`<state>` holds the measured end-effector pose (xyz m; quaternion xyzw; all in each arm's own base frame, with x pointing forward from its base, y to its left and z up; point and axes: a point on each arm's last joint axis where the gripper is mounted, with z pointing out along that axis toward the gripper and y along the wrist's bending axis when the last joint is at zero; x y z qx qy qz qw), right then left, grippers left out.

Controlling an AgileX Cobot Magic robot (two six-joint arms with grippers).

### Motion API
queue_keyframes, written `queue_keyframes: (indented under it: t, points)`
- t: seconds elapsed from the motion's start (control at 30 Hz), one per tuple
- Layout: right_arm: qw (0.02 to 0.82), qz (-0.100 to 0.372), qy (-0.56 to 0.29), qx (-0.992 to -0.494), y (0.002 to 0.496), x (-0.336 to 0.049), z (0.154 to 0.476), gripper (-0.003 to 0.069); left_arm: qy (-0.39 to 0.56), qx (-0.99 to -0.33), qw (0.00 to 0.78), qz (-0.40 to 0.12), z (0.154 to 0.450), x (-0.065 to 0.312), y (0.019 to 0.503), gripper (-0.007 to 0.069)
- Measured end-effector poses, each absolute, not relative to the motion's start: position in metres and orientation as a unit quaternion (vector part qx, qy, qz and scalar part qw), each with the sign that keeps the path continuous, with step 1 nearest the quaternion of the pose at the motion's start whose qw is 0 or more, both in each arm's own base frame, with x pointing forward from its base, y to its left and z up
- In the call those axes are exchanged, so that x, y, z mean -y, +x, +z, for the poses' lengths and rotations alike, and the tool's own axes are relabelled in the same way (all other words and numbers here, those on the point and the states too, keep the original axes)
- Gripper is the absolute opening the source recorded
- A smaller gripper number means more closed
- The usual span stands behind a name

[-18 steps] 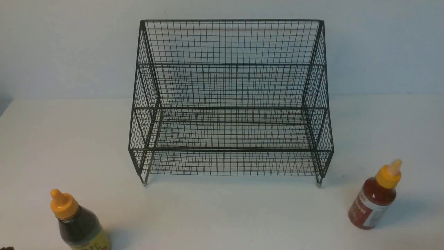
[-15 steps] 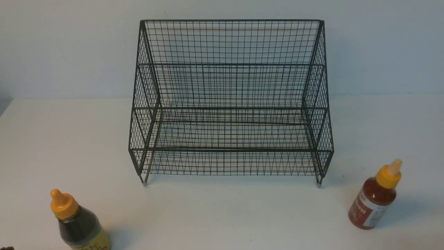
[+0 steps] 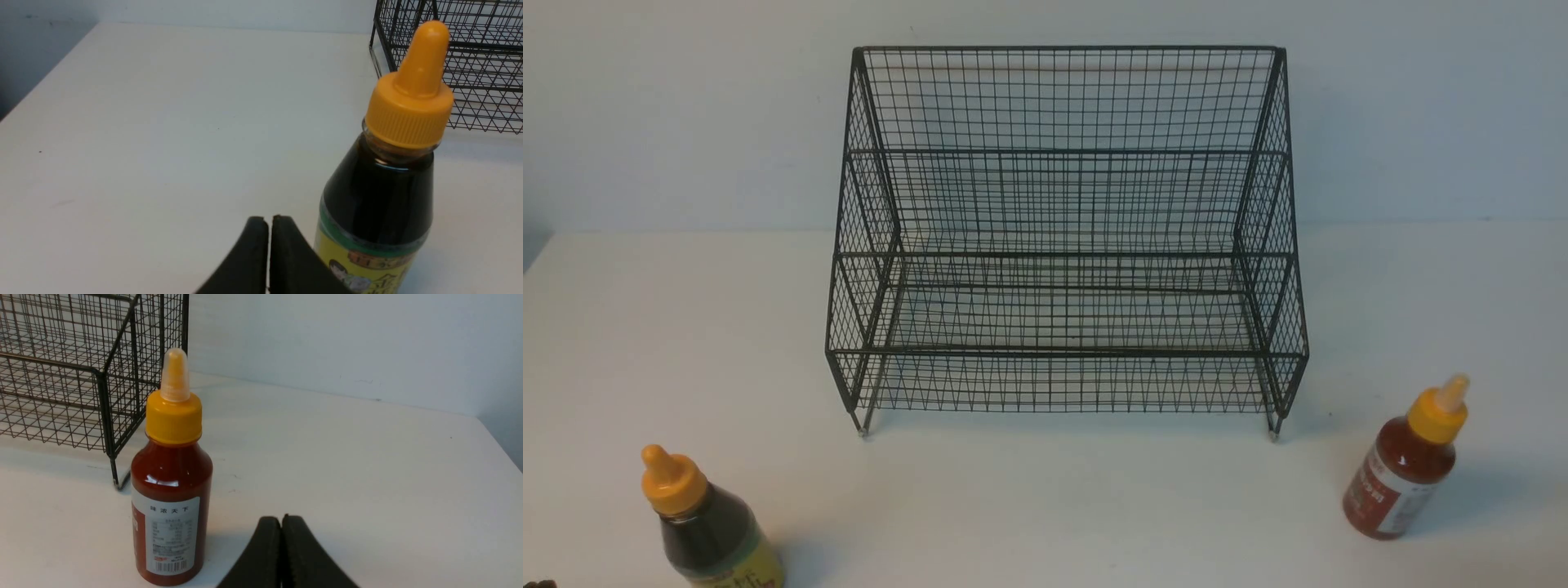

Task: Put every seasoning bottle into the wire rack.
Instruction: Use the right arm to grab the condiment bottle closest to it

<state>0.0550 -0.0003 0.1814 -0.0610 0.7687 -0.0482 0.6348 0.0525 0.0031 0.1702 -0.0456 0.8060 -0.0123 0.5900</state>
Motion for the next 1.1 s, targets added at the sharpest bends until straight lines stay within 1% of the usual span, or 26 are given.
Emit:
queue_keyframes:
  t: [0.47, 0.57, 0.7, 0.77, 0.87, 1.03, 1.1]
  points:
    - [0.635, -0.048, -0.061, -0.769, 0.055, 0.000, 0.181, -0.0015, -0.046, -0.806, 0.590, -0.012, 0.170, -0.003, 0.053, -0.0005]
    - [0.635, -0.040, -0.054, -0.769, 0.055, 0.000, 0.181, -0.0015, -0.046, -0.806, 0.590, -0.012, 0.170, -0.003, 0.053, -0.0005]
    - [0.656, 0.067, 0.041, -0.751, 0.056, -0.004, 0.186, -0.0015, -0.046, -0.806, 0.590, -0.012, 0.170, -0.003, 0.053, -0.0005]
    - [0.650, 0.158, 0.122, -0.733, 0.056, -0.006, 0.188, -0.0015, -0.046, -0.806, 0.590, -0.012, 0.170, -0.003, 0.053, -0.0005]
    - [0.629, 0.242, 0.193, -0.713, 0.056, -0.009, 0.190, -0.0015, -0.046, -0.806, 0.590, -0.012, 0.170, -0.003, 0.053, -0.0005]
    - [0.607, 0.309, 0.247, -0.689, 0.056, -0.011, 0.191, -0.0015, -0.046, -0.806, 0.590, -0.012, 0.170, -0.003, 0.053, -0.0005]
    - [0.603, 0.317, 0.252, -0.687, 0.056, -0.011, 0.191, -0.0015, -0.046, -0.806, 0.590, -0.012, 0.170, -0.003, 0.053, -0.0005]
